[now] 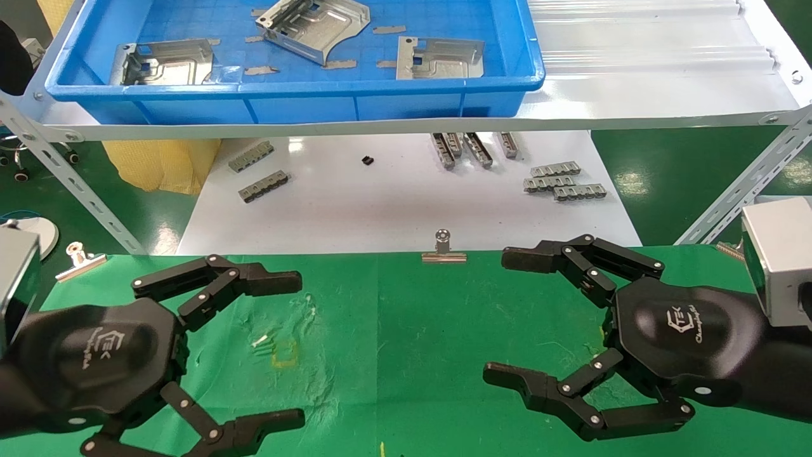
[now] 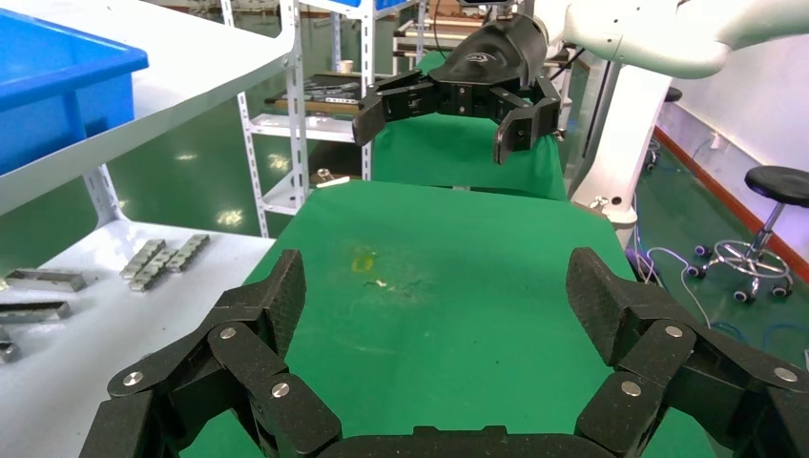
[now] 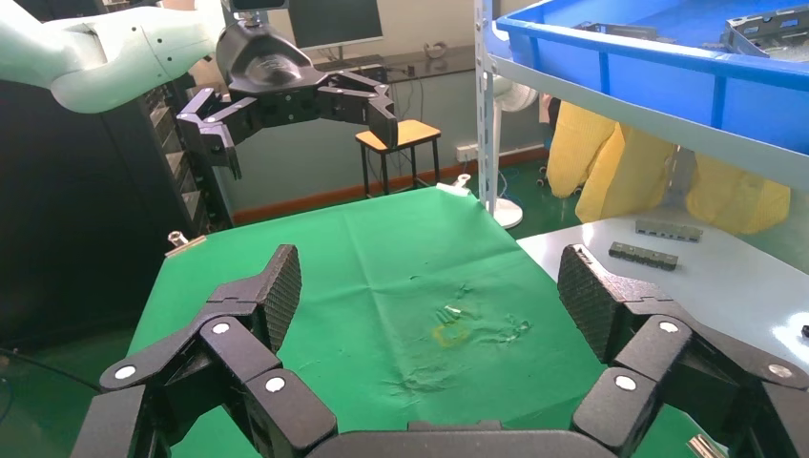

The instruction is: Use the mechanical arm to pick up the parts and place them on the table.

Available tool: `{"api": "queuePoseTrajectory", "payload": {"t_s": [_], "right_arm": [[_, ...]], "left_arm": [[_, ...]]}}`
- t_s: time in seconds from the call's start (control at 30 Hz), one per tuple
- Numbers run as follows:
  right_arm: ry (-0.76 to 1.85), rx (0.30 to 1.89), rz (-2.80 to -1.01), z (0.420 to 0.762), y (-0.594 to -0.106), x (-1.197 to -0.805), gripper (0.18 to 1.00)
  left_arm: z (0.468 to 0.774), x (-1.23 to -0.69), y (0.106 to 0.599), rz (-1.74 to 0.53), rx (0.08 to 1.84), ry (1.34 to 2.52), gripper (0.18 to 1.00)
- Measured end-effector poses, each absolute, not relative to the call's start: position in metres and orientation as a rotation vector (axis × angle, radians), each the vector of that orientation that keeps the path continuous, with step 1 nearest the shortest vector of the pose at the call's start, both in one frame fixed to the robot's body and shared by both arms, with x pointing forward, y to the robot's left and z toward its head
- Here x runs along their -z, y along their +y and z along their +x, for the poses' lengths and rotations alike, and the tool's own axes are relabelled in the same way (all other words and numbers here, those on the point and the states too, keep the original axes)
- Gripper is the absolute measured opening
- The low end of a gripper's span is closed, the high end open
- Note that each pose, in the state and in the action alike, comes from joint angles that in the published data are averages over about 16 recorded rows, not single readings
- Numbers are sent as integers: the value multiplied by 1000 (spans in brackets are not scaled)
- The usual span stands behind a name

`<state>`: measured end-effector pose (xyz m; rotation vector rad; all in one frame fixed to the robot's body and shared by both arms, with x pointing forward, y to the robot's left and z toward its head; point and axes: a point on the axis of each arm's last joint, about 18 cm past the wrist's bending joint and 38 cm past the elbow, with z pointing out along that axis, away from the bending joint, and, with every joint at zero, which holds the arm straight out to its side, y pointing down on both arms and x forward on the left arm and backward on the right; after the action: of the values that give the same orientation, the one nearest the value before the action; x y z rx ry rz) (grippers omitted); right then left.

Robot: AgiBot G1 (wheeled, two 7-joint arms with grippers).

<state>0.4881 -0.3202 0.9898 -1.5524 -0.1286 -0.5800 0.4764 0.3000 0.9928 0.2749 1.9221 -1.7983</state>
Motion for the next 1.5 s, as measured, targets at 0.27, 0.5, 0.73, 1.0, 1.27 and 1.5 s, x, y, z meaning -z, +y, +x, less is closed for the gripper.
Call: {"api": "queuePoseTrajectory", "payload": {"t_s": [0.27, 0.5, 0.73, 1.0, 1.27, 1.5], "right_arm": [[-129, 580, -1552, 488, -320, -990, 972], [-129, 580, -1552, 488, -320, -990, 909], [-129, 580, -1552, 488, -320, -990, 802], [-129, 580, -1552, 488, -320, -990, 615], [-129, 580, -1552, 488, -320, -990, 422], [-129, 580, -1552, 488, -320, -990, 304]], "left_arm": [[476, -993, 300, 275, 1798, 1922, 1001], [476, -993, 300, 275, 1798, 1922, 1001], [476, -993, 300, 275, 1798, 1922, 1001], [476, -993, 300, 275, 1798, 1922, 1001], [477, -995, 300, 279, 1792, 1915, 1001], [492, -1024, 301, 253, 1737, 1848, 1001]]}}
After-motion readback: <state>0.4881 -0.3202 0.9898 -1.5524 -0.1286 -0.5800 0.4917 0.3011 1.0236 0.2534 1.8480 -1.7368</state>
